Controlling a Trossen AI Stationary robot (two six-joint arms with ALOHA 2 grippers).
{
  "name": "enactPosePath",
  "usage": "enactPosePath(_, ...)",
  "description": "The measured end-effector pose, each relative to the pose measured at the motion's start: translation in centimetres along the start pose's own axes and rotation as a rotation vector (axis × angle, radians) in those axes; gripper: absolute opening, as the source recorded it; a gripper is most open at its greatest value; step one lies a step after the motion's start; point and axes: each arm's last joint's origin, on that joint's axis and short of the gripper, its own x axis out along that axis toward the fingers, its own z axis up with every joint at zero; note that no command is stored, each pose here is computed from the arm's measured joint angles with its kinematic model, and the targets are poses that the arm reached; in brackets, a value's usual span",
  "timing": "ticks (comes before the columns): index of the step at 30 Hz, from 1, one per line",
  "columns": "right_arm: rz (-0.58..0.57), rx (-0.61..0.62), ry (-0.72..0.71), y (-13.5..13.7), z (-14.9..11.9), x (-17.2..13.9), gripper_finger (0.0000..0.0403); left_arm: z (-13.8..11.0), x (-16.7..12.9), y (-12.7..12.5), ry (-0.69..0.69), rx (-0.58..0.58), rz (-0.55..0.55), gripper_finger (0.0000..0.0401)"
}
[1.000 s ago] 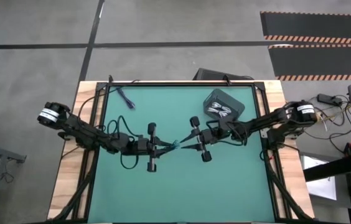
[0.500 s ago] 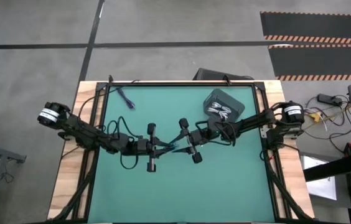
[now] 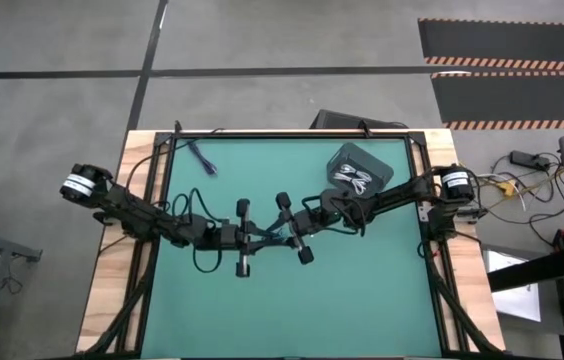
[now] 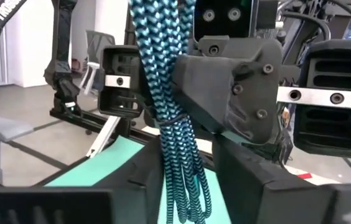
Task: Pick and place USB-C Cables
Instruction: Put the blue charger cable into the black container
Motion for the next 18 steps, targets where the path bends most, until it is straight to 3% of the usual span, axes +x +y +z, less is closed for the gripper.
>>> enactPosePath(7,0.002,-0.018,0.0,0.04,-0.01,-0.03,0.0025,-0.04,-0.03,0.02,0.001,-0.004,0.004,0.0041)
enactPosePath(13,0.003,-0.007,0.008,0.05,-0.07,-0.04,0.0024,-0.11,-0.07,0.02,0.005,-0.009,0.003,0.0061)
enactPosePath(18,0.003,0.002,0.029,0.06,-0.27,-0.06,0.0024,-0.32,-0.21,0.02,0.013,-0.007,0.001,0.0106)
